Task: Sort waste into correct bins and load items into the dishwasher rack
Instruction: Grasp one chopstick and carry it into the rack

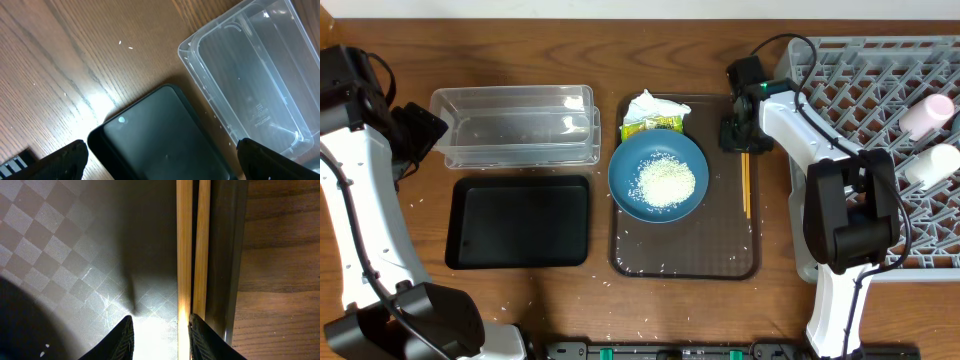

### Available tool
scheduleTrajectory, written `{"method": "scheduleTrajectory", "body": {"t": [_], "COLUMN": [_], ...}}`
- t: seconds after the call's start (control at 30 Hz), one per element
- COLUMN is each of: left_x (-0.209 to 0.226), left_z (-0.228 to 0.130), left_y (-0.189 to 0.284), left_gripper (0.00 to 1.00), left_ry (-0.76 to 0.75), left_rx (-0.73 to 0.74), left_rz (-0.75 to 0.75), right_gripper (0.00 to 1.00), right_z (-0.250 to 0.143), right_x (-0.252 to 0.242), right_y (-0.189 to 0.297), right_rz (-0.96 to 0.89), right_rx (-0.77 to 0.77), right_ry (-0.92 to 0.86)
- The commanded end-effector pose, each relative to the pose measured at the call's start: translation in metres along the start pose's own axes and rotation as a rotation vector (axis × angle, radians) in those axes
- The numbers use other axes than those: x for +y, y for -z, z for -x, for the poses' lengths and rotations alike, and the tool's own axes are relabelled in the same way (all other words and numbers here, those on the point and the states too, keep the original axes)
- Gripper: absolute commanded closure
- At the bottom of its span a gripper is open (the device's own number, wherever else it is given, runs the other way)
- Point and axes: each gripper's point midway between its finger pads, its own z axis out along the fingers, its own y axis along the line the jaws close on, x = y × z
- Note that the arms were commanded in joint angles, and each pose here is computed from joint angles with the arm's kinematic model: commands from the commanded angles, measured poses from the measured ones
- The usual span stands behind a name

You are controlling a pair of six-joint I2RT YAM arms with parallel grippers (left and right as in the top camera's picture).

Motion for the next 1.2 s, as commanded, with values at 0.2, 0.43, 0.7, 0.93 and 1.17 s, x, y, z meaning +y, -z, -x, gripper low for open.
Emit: {"method": "scheduleTrajectory", "body": {"t": [0.2, 0.43, 0.7, 0.93, 1.17], "left_x": [0.001, 0.001, 0.001, 0.001, 0.001], "left_z": [0.004, 0.004, 0.004, 0.004, 0.004], "left_y": [0.009, 0.009, 0.009, 0.009, 0.009], "left_gripper": [0.02, 0.02, 0.02, 0.02, 0.02], "left_ry": [0.015, 0.015, 0.015, 0.015, 0.015], "left_rx": [-0.024, -0.024, -0.024, -0.024, -0.024], "left_rz": [-0.008, -0.008, -0.008, -0.008, -0.008], "right_gripper": [0.67, 0.87, 0.99, 0.99, 0.99], "right_z": [-0.011, -0.013, 0.001, 0.041, 0.097], "right_x": [-0.002, -0.002, 0.006, 0.0, -0.049], "right_y": [-0.014, -0.014, 0.001, 0.057, 0.125], "right_rz": [-0.003, -0.004, 0.046, 0.058, 0.005], "right_rx": [0.026, 0.03, 0.01, -0.057, -0.213], "right_ry": [-0.006, -0.006, -0.015, 0.015, 0.019]}}
